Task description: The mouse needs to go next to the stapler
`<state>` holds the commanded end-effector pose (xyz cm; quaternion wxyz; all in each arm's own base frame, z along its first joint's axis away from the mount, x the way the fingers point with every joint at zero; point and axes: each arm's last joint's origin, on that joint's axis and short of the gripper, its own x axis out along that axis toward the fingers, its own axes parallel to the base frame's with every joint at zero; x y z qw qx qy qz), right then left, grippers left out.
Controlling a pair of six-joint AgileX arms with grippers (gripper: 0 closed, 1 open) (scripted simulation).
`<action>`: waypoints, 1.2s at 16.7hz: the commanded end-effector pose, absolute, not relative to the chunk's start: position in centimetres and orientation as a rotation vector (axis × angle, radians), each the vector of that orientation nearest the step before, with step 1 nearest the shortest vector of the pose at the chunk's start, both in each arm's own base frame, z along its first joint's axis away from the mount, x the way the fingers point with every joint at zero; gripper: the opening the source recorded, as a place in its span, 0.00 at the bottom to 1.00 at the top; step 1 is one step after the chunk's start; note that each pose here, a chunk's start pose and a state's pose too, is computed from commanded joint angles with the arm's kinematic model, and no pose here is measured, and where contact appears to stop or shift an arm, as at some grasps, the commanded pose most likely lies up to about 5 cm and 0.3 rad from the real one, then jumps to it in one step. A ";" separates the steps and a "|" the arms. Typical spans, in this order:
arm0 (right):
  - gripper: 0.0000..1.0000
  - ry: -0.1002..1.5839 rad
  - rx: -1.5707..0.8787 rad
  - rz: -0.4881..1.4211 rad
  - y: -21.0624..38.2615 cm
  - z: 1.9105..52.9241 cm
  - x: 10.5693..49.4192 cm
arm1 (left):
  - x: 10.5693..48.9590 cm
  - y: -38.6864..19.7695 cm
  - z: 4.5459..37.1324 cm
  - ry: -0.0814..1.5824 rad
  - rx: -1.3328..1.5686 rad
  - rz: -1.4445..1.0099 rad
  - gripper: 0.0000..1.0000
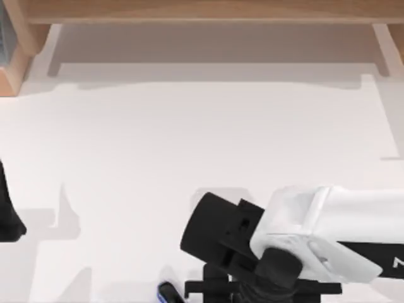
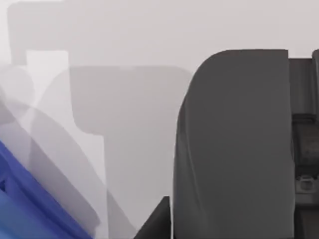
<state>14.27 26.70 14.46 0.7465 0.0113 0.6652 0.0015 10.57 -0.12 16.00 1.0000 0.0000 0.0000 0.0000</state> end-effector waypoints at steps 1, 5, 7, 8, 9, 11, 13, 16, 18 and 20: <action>0.00 1.464 0.012 -0.007 26.6 14.0 14.2 | 10.6 -0.1 16.0 0.000 0.000 0.000 1.00; 0.00 1.469 0.006 -0.013 26.5 13.8 14.2 | 10.6 -0.1 16.0 0.000 0.000 0.000 1.00; 0.08 1.469 0.006 -0.013 26.5 13.8 14.2 | 10.6 -0.1 16.0 0.000 0.000 0.000 1.00; 0.15 1.469 0.006 -0.013 26.5 13.8 14.2 | 10.6 -0.1 16.0 0.000 0.000 0.000 1.00; 0.23 1.469 0.006 -0.013 26.5 13.8 14.2 | 10.6 -0.1 16.0 0.000 0.000 0.000 1.00; 0.38 1.469 0.006 -0.013 26.5 13.8 14.2 | 10.6 -0.1 16.0 0.000 0.000 0.000 1.00; 0.53 1.469 0.006 -0.013 26.5 13.8 14.2 | 10.6 -0.1 16.0 0.000 0.000 0.000 1.00; 0.75 1.469 0.006 -0.013 26.5 13.8 14.2 | 10.6 -0.1 16.0 0.000 0.000 0.000 1.00; 0.90 1.469 0.006 -0.013 26.5 13.8 14.2 | 10.6 -0.1 16.0 0.000 0.000 0.000 1.00; 1.00 1.469 0.006 -0.013 26.5 13.8 14.2 | 10.6 -0.1 16.0 0.000 0.000 0.000 1.00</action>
